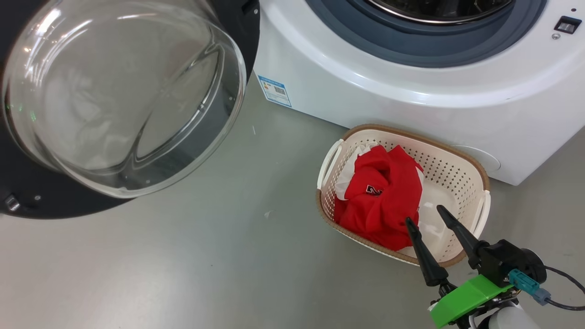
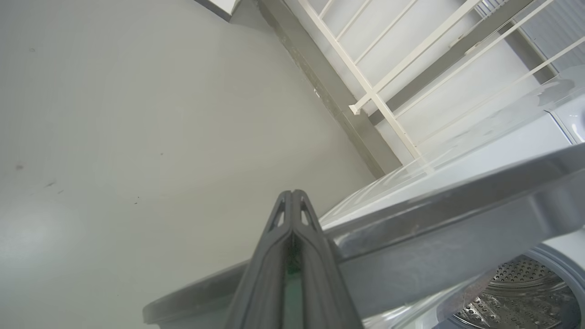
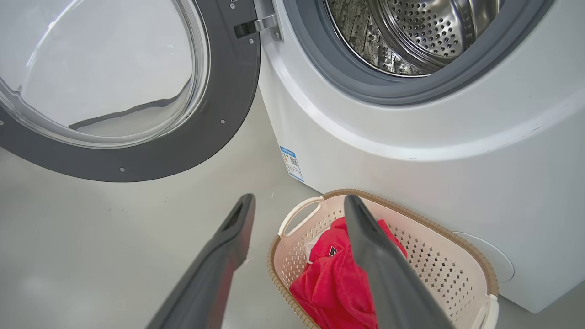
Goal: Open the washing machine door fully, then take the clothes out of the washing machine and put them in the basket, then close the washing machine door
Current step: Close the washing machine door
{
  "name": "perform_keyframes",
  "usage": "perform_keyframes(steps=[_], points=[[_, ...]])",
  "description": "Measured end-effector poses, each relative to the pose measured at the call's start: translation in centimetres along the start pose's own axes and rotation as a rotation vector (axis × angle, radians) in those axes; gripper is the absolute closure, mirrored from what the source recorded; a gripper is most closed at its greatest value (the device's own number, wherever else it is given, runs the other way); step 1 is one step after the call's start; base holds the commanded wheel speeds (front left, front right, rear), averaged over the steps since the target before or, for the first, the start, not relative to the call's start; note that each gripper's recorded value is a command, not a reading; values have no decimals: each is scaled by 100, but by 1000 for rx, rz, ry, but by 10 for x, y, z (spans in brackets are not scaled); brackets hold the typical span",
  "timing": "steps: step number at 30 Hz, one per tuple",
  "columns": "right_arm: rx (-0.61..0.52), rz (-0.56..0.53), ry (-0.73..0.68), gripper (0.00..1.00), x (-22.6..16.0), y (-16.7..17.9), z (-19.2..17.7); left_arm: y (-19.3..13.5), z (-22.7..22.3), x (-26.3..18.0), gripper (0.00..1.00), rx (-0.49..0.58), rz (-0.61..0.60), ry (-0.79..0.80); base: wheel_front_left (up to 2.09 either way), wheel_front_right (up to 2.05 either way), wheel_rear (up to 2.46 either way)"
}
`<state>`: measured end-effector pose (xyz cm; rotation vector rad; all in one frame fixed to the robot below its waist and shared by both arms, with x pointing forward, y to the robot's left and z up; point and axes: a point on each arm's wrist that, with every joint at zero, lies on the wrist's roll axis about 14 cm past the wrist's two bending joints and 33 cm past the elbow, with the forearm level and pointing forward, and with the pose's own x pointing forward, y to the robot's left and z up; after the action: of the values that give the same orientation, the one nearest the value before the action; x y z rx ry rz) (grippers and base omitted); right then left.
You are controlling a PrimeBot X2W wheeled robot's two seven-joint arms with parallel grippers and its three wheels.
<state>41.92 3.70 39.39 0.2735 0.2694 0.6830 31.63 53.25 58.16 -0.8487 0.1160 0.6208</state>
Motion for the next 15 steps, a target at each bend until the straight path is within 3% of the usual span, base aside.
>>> perform_keyframes(steps=[15], points=[[-21, 18, -37, 0, -2, 14, 17, -14, -17, -29, 100, 63, -113, 121, 0, 0, 0]])
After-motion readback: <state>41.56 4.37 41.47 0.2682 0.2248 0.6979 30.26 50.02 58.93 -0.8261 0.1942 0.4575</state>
